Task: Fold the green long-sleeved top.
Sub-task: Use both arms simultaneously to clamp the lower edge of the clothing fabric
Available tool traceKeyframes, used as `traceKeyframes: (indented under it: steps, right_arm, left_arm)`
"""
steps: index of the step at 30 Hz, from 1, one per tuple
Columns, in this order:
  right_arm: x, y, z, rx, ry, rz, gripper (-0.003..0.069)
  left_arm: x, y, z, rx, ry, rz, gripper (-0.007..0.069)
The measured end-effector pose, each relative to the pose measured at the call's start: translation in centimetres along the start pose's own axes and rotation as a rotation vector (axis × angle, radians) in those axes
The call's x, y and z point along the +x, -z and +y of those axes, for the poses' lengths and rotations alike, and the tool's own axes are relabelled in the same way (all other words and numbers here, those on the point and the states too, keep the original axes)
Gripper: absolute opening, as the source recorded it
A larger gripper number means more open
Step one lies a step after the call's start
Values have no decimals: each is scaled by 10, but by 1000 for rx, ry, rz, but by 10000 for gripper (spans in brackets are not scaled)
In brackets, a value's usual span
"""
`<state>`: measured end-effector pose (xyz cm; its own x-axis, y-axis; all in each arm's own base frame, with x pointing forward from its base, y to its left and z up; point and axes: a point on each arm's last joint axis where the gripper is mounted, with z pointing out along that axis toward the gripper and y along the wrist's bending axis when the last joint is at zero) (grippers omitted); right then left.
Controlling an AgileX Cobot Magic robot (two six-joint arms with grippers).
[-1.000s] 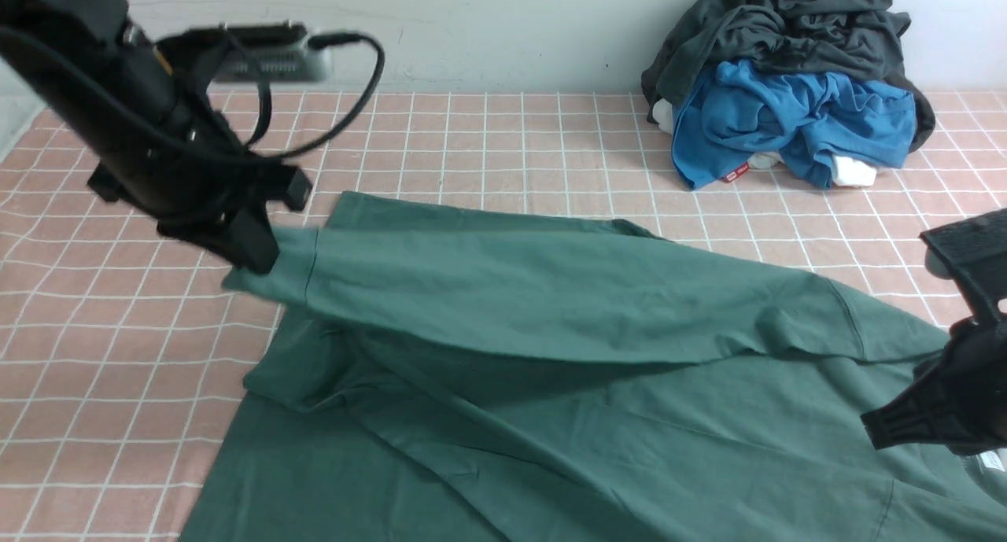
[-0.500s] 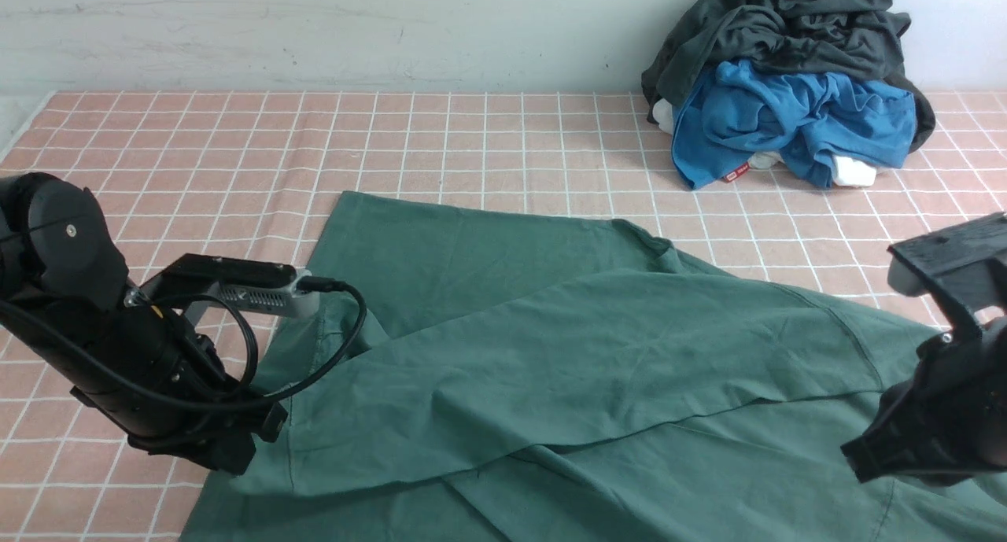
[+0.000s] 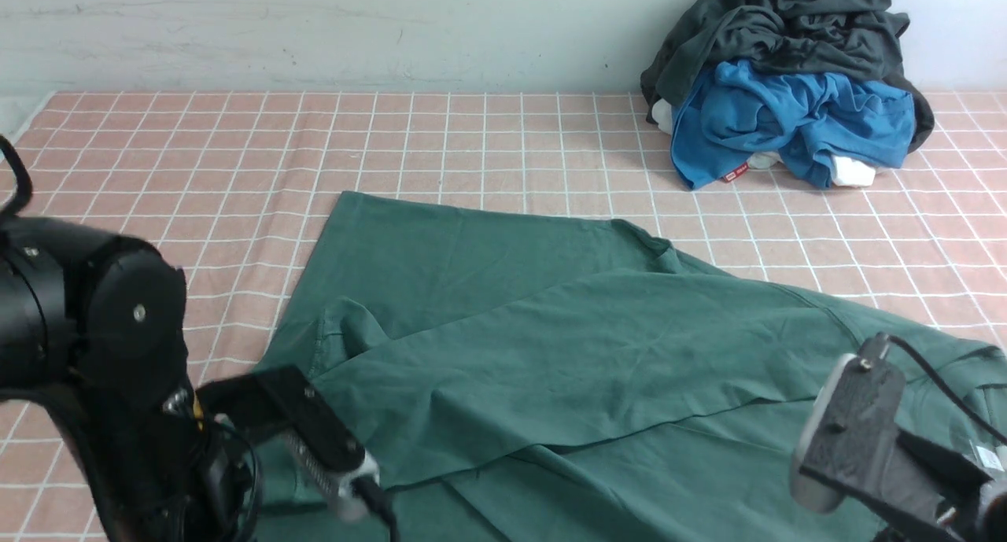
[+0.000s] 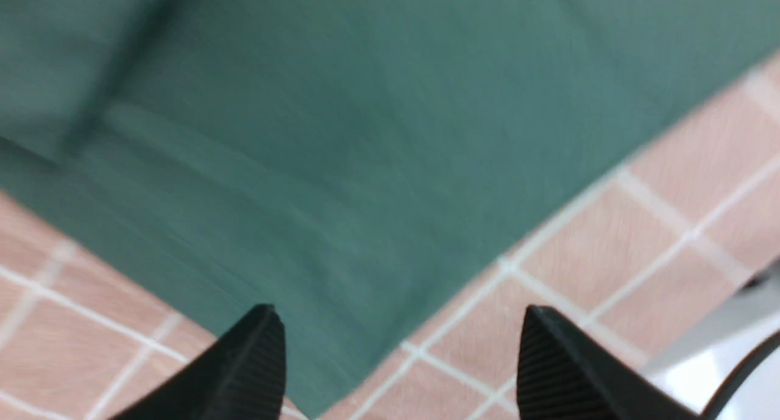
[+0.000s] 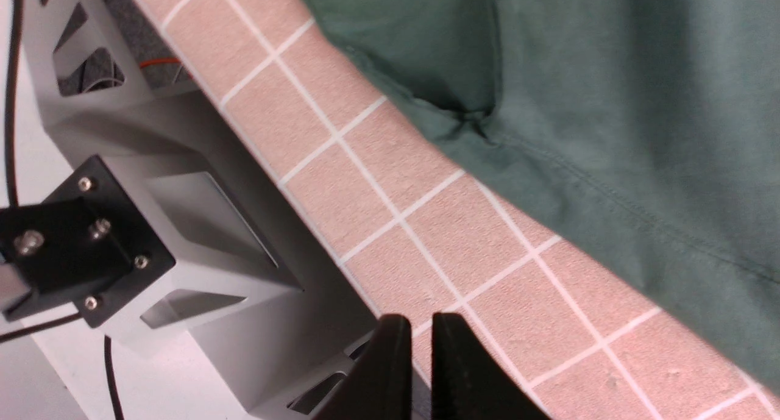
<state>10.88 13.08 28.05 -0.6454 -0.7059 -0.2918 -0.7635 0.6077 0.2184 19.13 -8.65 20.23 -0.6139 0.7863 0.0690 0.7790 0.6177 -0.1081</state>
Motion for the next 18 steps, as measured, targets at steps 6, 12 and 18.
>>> traceKeyframes:
  steps: [6,12,18]
  right_arm:
    - [15,-3,2,8,7,9,43]
    - [21,-8,0,27,9,35,43]
    - [21,-8,-1,30,9,36,43]
  left_arm:
    - [15,-41,-12,-45,-221,15,472]
    - [20,-56,-13,-95,-336,-40,472]
    - [18,-56,-9,-150,-363,-68,392]
